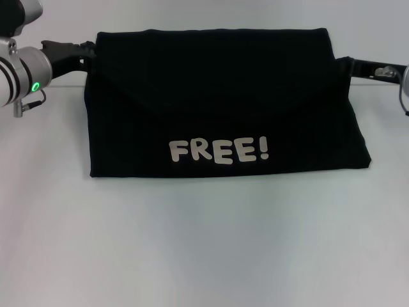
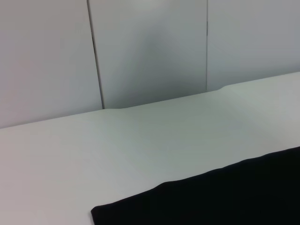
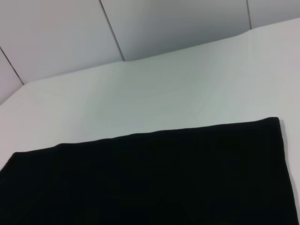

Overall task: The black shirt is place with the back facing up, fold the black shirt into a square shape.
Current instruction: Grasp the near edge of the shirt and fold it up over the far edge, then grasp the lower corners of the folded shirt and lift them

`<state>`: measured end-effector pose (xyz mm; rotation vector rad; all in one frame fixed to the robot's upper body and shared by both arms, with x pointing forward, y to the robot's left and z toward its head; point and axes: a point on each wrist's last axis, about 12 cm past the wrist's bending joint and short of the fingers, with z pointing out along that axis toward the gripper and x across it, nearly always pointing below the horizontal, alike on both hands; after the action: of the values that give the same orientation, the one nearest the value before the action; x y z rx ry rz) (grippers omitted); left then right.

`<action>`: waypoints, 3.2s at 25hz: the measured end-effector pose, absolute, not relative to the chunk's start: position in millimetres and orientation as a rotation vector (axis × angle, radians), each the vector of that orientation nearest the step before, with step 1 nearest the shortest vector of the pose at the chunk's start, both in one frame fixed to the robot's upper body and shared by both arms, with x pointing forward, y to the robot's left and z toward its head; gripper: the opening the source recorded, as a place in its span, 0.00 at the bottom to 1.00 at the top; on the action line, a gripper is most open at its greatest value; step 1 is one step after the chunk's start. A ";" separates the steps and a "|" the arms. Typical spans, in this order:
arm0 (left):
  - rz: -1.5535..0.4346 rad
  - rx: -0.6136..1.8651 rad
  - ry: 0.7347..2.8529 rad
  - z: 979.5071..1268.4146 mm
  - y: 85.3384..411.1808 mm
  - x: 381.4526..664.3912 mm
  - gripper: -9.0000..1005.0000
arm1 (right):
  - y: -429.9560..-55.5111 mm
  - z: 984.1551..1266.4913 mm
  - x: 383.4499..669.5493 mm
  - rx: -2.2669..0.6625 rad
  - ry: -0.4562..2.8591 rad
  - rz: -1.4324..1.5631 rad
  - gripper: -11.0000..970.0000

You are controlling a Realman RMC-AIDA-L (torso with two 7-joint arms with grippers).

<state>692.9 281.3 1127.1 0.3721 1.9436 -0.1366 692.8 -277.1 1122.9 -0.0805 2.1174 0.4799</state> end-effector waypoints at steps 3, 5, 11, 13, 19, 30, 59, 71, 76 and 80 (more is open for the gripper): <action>-0.126 0.379 1.943 1123.9 279.6 692.2 0.07 | -270.9 1116.8 691.0 -0.073 2.124 0.468 0.06; -0.120 0.391 1.944 1122.3 278.0 691.6 0.07 | -268.1 1113.8 690.2 -0.064 2.127 0.461 0.07; -0.095 0.429 1.941 1119.1 273.1 690.6 0.09 | -266.0 1109.9 687.8 -0.058 2.133 0.465 0.09; -0.088 0.441 1.940 1118.1 271.8 690.1 0.13 | -266.0 1108.0 686.4 -0.053 2.136 0.467 0.10; -0.038 0.434 1.951 1117.0 274.6 691.1 0.25 | -268.8 1105.1 684.0 -0.027 2.127 0.447 0.28; -0.113 0.282 1.903 1135.8 298.0 683.1 0.77 | -298.6 1116.4 667.4 0.024 1.980 0.601 0.76; -0.416 0.464 2.199 1076.7 324.3 583.1 0.86 | -334.1 1124.9 631.2 -0.096 1.910 0.763 0.78; -0.607 0.114 2.302 1085.6 318.3 592.6 0.85 | -331.4 1125.9 634.7 -0.093 1.932 0.759 0.78; -0.647 0.064 2.322 1080.5 314.7 591.2 0.85 | -333.0 1124.9 634.1 -0.086 1.935 0.753 0.78; -0.671 0.056 2.339 1073.1 310.1 588.9 0.84 | -333.4 1124.4 633.7 -0.085 1.936 0.752 0.78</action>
<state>588.9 310.1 1073.1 0.0564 2.3385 -0.6706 633.7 -333.4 1124.4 -0.0849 1.9361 0.7525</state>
